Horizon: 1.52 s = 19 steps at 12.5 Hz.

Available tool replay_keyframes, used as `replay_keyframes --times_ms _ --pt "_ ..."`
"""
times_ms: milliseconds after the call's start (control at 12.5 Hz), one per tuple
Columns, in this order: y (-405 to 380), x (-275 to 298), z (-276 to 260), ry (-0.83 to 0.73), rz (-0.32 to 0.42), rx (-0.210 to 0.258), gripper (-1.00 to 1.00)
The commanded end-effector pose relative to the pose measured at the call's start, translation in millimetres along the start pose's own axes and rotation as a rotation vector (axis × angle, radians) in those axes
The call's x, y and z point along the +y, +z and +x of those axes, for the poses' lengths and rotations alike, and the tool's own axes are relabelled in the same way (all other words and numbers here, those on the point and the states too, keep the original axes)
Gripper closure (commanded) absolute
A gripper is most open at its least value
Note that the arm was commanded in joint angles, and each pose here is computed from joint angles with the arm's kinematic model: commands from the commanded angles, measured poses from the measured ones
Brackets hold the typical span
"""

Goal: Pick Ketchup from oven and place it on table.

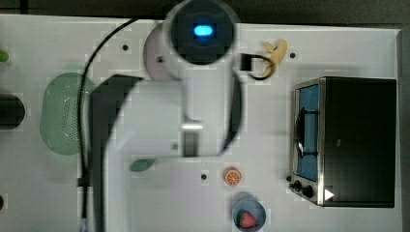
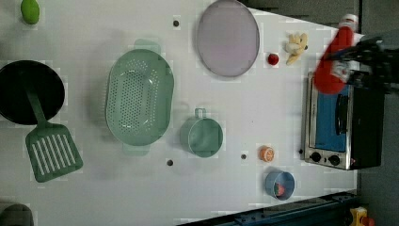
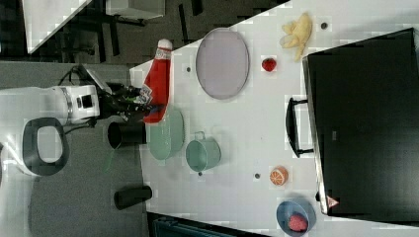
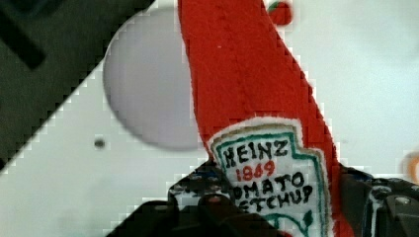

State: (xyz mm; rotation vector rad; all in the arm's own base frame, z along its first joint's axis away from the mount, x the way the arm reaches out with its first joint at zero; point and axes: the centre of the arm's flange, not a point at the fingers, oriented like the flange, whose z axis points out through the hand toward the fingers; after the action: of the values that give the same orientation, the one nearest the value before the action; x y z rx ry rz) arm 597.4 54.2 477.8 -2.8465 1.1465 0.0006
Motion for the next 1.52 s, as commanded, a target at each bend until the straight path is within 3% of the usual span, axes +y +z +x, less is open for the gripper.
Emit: replay_keyframes --times_ms 80,400,640,960,1040,1200,1520 --pt "79.6 56.2 25.0 0.119 -0.08 -0.057 -0.23" --pt "150.2 90.7 12.9 0.135 -0.088 -0.029 -0.23" --pt "199.5 118.1 11.4 0.165 -0.127 -0.041 -0.23" --pt "250.9 129.0 13.4 0.172 -0.145 -0.019 -0.26" --pt "258.8 129.8 14.6 0.171 -0.144 -0.01 -0.42" --pt "265.7 129.9 17.3 0.175 -0.132 0.011 -0.93" --pt "185.6 110.9 27.6 0.262 -0.024 0.07 -1.0"
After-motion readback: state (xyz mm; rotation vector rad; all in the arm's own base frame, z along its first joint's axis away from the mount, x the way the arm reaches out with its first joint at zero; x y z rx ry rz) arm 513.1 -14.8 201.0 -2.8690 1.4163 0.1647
